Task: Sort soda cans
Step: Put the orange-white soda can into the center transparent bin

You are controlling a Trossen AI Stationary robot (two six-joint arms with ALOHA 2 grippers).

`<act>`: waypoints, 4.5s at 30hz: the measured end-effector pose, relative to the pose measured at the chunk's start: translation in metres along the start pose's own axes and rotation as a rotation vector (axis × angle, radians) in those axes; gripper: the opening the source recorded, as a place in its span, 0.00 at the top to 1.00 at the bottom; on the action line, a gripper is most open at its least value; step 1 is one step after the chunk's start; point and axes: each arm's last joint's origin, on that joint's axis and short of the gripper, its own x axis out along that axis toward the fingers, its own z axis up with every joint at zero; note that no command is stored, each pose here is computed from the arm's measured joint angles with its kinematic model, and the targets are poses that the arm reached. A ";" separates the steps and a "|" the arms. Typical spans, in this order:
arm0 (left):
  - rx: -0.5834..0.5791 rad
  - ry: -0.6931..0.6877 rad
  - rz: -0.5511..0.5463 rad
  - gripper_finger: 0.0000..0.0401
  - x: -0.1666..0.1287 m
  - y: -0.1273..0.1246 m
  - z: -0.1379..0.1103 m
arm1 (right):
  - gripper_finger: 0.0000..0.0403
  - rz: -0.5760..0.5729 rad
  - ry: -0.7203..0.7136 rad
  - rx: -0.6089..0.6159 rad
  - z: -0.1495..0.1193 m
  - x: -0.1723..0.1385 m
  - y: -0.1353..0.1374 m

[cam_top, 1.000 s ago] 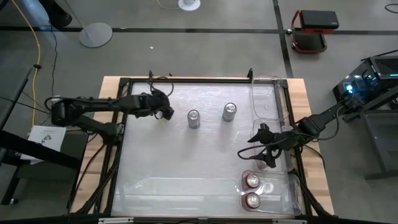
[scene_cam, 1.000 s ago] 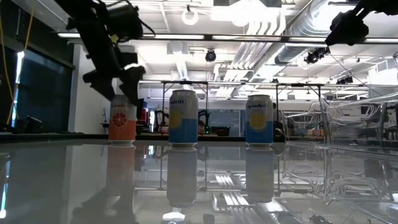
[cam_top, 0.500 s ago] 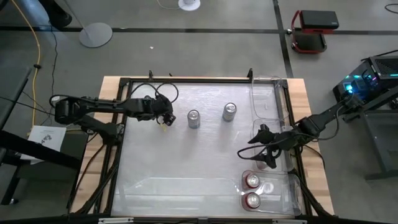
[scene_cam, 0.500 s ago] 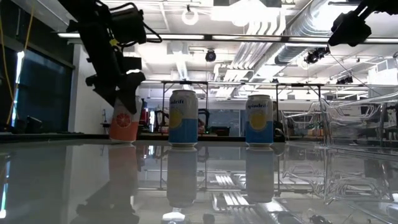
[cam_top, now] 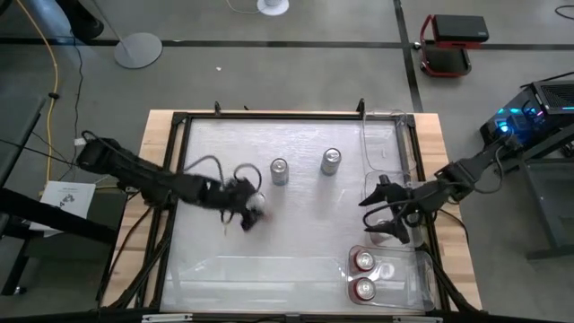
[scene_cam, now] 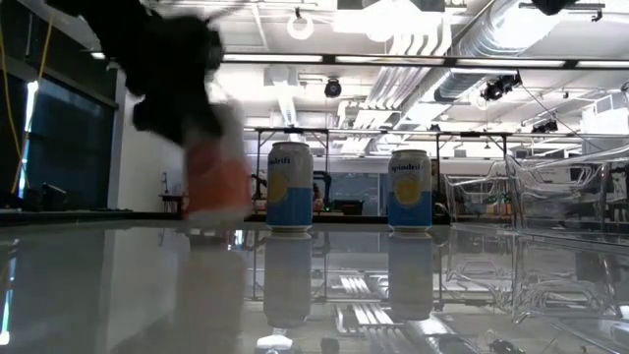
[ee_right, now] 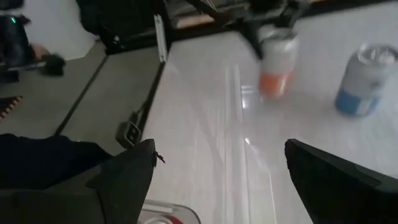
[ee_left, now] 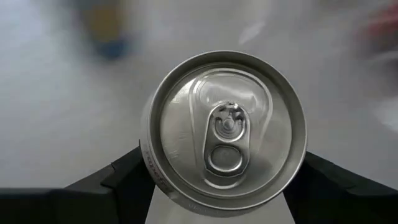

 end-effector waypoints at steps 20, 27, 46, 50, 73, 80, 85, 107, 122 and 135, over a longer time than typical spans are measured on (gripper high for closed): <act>0.529 -0.102 -0.202 0.30 0.125 -0.125 0.104 | 0.14 -0.085 0.069 0.156 0.002 -0.012 -0.003; 0.572 0.012 -0.183 0.30 0.142 -0.118 0.116 | 0.14 -0.167 0.141 0.184 -0.021 0.008 -0.009; 0.514 0.065 -0.206 0.16 0.140 -0.105 0.125 | 0.14 -0.302 0.275 -0.001 -0.041 0.069 0.000; 0.529 0.102 -0.191 0.15 0.125 -0.108 0.122 | 0.14 -0.316 0.259 -0.033 -0.042 0.087 0.001; 0.347 0.008 0.173 0.15 0.036 -0.086 0.042 | 0.14 -0.319 0.248 -0.093 -0.040 0.167 -0.035; 0.344 0.013 0.179 0.15 0.041 -0.082 0.031 | 0.14 -0.286 0.270 -0.090 -0.035 0.164 -0.029; 0.360 -0.007 0.160 0.15 0.040 -0.086 0.030 | 0.14 -0.238 0.296 -0.119 -0.026 0.156 -0.017; 0.374 -0.013 0.157 0.15 0.040 -0.087 0.031 | 0.14 -0.265 0.411 -0.083 -0.042 0.170 -0.039; 0.364 -0.013 0.156 0.15 0.040 -0.087 0.031 | 0.30 -0.339 0.337 -0.105 -0.001 0.125 -0.026; 0.415 -0.107 0.122 0.15 0.041 -0.094 0.038 | 0.30 -0.517 0.395 0.275 -0.013 -0.038 -0.002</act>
